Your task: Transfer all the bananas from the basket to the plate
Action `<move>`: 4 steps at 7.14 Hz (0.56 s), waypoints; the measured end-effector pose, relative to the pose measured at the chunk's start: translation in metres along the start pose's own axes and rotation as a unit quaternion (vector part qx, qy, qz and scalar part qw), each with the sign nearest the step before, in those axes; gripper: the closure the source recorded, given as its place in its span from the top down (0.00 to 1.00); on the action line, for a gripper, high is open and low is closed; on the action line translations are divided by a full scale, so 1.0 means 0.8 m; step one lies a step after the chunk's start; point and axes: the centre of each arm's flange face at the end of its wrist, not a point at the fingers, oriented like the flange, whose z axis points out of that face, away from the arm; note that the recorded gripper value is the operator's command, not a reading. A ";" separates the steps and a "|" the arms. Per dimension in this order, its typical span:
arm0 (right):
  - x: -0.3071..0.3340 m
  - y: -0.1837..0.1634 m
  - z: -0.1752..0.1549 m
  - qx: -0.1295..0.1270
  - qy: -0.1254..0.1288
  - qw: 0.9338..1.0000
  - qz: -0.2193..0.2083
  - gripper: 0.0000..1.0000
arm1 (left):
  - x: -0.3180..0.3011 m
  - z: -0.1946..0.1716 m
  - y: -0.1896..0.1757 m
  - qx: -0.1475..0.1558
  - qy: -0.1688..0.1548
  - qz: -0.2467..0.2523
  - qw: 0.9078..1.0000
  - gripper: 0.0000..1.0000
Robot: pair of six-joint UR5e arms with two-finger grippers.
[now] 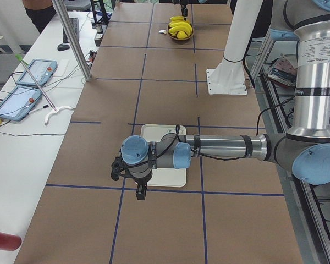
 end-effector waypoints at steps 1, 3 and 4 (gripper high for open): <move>-0.003 -0.001 0.002 -0.003 -0.002 1.000 -0.004 0.80 | -0.001 0.000 0.000 0.000 0.000 0.000 1.000 1.00; -0.006 -0.001 0.005 -0.006 -0.002 1.000 -0.007 0.59 | -0.003 0.004 0.000 -0.003 0.000 -0.002 1.000 1.00; -0.006 -0.001 0.005 -0.005 -0.002 1.000 -0.008 0.39 | -0.005 0.005 0.000 -0.004 0.000 -0.003 1.000 1.00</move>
